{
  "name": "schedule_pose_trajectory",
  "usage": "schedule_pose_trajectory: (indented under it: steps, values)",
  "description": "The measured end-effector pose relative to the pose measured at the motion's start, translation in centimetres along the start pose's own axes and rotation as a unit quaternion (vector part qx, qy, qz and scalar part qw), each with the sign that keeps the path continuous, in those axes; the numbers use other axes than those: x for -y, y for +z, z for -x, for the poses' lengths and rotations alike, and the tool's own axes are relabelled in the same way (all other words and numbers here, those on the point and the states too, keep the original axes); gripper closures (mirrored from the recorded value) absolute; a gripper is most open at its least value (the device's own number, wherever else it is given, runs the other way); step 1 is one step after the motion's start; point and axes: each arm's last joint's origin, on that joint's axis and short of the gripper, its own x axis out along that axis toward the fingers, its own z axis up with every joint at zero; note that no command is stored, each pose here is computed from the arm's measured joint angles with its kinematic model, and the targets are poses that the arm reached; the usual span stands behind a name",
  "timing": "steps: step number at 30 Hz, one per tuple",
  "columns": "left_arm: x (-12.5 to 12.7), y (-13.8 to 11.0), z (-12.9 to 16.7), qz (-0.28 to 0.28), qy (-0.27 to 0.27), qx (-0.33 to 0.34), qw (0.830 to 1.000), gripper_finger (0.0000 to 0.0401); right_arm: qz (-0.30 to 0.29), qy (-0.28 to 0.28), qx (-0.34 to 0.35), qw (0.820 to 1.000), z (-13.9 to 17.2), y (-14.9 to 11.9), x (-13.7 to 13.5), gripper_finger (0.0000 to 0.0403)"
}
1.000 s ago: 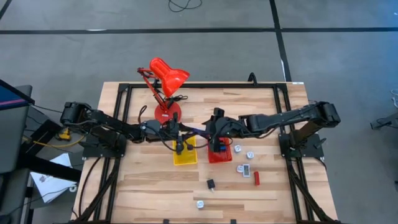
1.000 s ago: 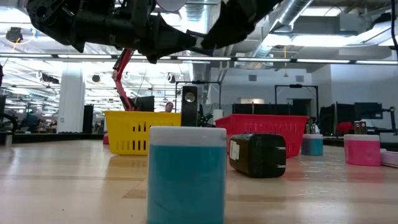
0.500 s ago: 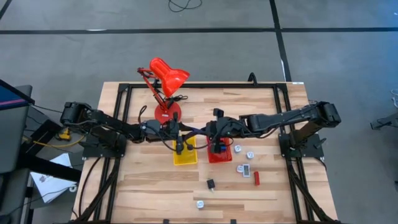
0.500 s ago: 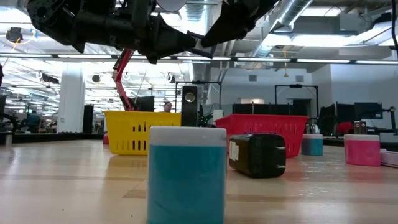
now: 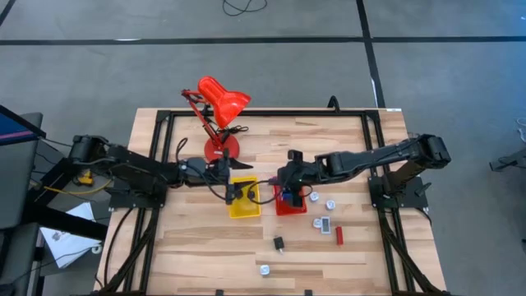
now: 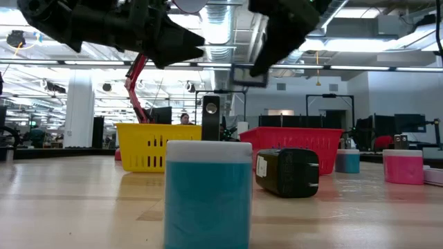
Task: Pick & Place Office items
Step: Put the dark blue digital timer into the red bin
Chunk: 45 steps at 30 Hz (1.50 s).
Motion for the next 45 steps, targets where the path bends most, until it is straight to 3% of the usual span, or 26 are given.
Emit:
schedule_pose_trajectory:
  steps: [9, 15, 31, 45]
  values:
    - [-0.8, 0.5, 3.5, 0.034, 0.002, 0.042, 0.999, 0.0137, 0.017, 0.034, -0.07, 0.997, -1.9, -4.2, -1.4, 0.0354]
    - [-1.0, 0.4, 4.8, 0.037, 0.002, 0.056, 0.998, 0.0138, 0.013, 0.055, -0.055, 0.997, -2.3, -5.0, -2.5, 0.0354]
    - [-1.1, 0.3, 5.0, 0.032, 0.002, 0.054, 0.998, 0.0141, 0.011, 0.046, -0.041, 0.998, -1.8, -5.2, -4.8, 0.0353]
    - [-1.1, 0.2, 5.0, 0.032, 0.002, 0.05, 0.998, 0.0141, 0.014, 0.043, -0.04, 0.998, -3.7, -8.5, -4.3, 0.0353]
